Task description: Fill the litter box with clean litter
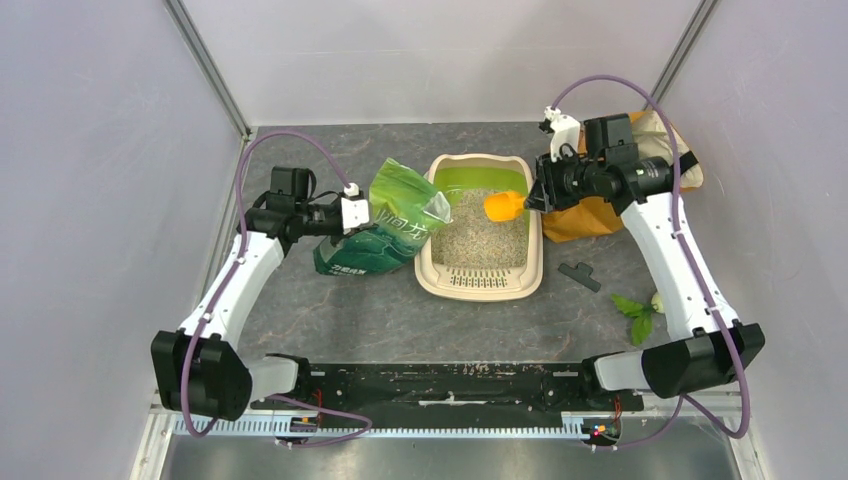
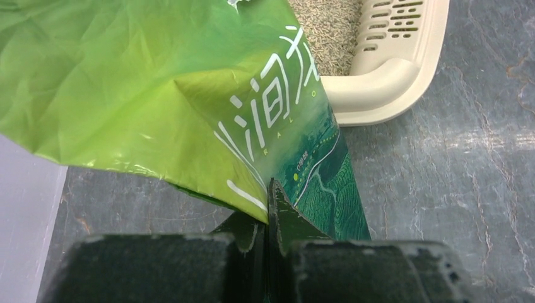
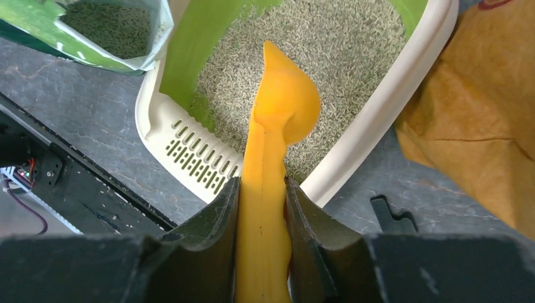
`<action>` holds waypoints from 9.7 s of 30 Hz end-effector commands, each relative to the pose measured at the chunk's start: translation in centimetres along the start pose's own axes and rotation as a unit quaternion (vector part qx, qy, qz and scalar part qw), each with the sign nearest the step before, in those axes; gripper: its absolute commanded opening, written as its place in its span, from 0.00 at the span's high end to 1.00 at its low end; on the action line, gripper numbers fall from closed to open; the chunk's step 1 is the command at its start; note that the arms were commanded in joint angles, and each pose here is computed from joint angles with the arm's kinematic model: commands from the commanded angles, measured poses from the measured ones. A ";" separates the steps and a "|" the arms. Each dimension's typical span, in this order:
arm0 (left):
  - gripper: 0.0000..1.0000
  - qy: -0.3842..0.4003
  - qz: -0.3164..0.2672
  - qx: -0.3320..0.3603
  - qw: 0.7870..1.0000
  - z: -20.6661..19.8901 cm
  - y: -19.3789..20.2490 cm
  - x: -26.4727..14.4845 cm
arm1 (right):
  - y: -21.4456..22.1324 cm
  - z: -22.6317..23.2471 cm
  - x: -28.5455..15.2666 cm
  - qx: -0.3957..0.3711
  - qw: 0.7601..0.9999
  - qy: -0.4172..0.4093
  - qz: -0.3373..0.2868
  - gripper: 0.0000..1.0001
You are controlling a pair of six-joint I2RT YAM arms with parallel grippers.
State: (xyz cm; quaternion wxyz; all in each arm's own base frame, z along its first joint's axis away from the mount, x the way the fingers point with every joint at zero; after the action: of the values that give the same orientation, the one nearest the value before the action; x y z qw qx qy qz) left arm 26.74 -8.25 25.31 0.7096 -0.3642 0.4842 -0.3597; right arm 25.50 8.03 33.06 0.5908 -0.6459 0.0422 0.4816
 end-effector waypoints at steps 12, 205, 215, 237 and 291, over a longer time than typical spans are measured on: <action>0.98 0.011 -0.011 0.115 0.993 -0.6 -1.7 -1.3 | -5.1 4.3 -1.6 0.012 0.976 -0.217 -0.018 1.00; 0.98 -0.050 -0.032 0.017 0.998 0.6 -0.5 -2.2 | -0.1 0.3 -1.3 -0.055 0.996 0.071 0.001 1.00; 0.98 -0.020 -0.057 0.075 0.995 -0.8 -2.0 -2.8 | -4.8 5.4 -5.2 -0.003 0.983 -0.158 -0.098 1.00; 0.98 0.012 -0.045 0.161 0.986 -2.2 -0.9 -2.0 | -2.3 6.1 3.2 0.026 0.981 -0.186 0.044 1.00; 0.98 -0.025 -0.047 0.151 0.987 -2.1 0.3 -0.3 | -6.4 16.8 13.9 -0.002 0.885 -0.465 -0.033 1.00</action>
State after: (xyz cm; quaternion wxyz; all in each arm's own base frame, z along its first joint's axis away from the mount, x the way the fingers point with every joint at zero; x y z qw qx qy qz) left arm 24.36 -7.75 23.13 0.7559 -0.2409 0.4007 -0.4583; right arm 28.27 30.25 23.31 0.5373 -0.4206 -0.0742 0.7272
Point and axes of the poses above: each gripper's point midway between its finger pads, its own x axis out along the fingers, its own z axis along the line the jaws close on, y = z × x, the point moved 10 cm from there along -x, back along the fingers, and after that the axes turned 7 degrees about -x, right-handed, at the moved point
